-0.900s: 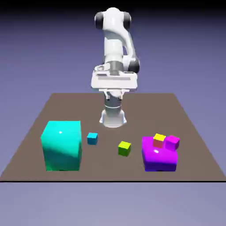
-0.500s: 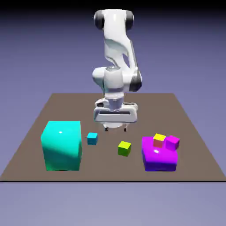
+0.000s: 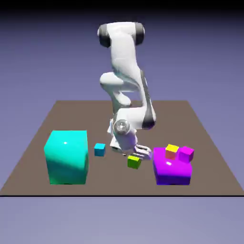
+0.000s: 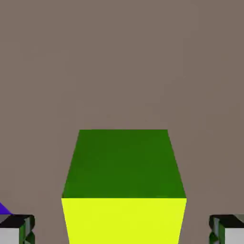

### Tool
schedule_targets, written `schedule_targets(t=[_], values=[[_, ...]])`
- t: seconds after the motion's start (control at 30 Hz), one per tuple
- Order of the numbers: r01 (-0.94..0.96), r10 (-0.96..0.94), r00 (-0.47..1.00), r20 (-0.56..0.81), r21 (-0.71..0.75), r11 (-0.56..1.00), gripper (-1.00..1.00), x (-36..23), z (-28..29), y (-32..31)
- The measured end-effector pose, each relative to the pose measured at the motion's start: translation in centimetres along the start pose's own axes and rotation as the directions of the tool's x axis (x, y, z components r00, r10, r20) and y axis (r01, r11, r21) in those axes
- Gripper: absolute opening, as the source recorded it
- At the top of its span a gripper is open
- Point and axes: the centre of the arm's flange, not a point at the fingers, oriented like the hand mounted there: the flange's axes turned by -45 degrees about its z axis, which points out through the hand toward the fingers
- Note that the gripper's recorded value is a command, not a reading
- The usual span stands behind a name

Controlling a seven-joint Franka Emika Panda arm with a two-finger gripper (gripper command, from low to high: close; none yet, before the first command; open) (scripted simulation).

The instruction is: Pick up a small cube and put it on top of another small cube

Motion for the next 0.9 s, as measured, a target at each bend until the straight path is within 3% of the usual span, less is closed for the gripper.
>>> schedule_targets(t=[0.07,0.23,0.63,0.7,0.83,0.87,0.9], values=[[0.000,0.000,1.000,0.000,0.001,1.000,-1.00,0.0,0.0,0.0],[-0.005,0.005,1.000,-0.001,0.006,1.000,-1.00,-1.2,-7.3,-0.8],[-0.079,0.079,0.997,0.002,0.051,0.996,-1.00,-9.1,-19.1,-17.2],[-0.081,0.081,0.997,0.003,0.052,0.995,-1.00,-9.6,-19.4,-17.7],[-0.081,0.081,0.997,0.003,0.052,0.995,-1.00,-8.5,-13.0,-17.9],[-0.081,0.081,0.997,0.003,0.052,0.995,1.00,-8.5,-12.7,-17.9],[-0.081,0.081,0.997,0.002,0.050,0.995,1.00,-8.5,-12.7,-17.9]])
